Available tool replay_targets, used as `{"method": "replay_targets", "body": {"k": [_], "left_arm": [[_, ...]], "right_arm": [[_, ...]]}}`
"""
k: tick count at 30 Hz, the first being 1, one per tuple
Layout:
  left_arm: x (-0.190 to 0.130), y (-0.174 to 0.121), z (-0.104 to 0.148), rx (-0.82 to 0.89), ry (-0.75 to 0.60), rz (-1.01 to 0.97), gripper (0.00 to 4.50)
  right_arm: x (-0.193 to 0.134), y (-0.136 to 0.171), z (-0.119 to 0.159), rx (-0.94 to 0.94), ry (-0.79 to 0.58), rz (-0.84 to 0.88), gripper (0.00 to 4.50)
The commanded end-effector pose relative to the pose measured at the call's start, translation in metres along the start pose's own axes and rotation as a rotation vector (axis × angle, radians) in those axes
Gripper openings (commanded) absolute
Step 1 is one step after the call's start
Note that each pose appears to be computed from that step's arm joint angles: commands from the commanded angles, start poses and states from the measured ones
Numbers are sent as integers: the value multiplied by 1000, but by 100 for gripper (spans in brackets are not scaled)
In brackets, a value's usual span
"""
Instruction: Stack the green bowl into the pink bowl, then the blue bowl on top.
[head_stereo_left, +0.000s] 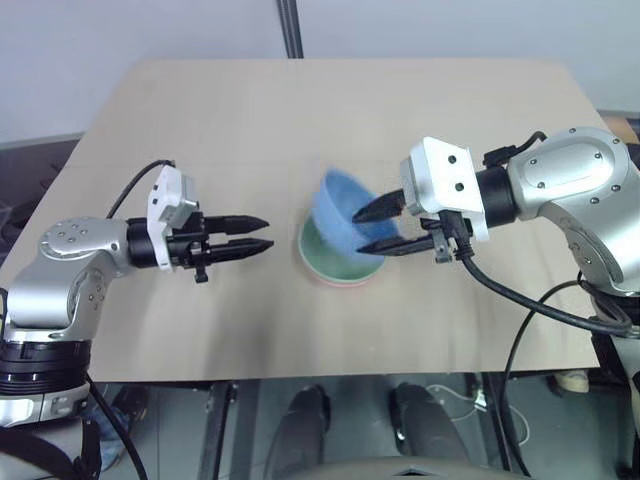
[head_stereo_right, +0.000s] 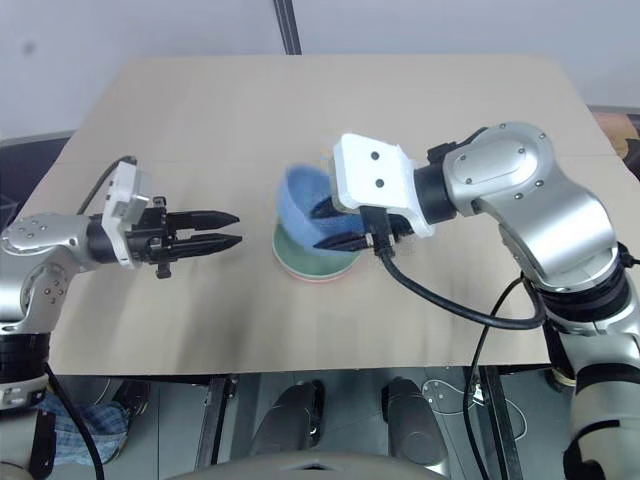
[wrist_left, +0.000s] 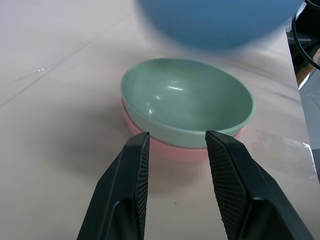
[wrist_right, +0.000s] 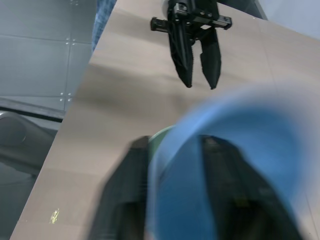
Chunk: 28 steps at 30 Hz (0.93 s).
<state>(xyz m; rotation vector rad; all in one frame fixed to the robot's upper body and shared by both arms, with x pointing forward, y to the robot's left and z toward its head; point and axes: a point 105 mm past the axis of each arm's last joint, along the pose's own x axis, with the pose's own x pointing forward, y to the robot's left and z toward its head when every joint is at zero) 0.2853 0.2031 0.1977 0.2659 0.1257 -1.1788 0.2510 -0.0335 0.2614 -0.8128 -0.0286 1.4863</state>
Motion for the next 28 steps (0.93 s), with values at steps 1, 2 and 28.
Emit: {"method": "replay_targets", "body": {"k": [1, 2, 28], "left_arm": [[-2, 2, 9, 45, -10, 4, 190], [-2, 2, 9, 45, -9, 4, 190], [-12, -16, -19, -40, 28, 24, 190]], "right_arm": [[-4, 0, 4, -23, 15, -9, 197], [-5, 1, 2, -21, 23, -8, 197], [-129, 50, -115, 406, 38, -287, 197]]}}
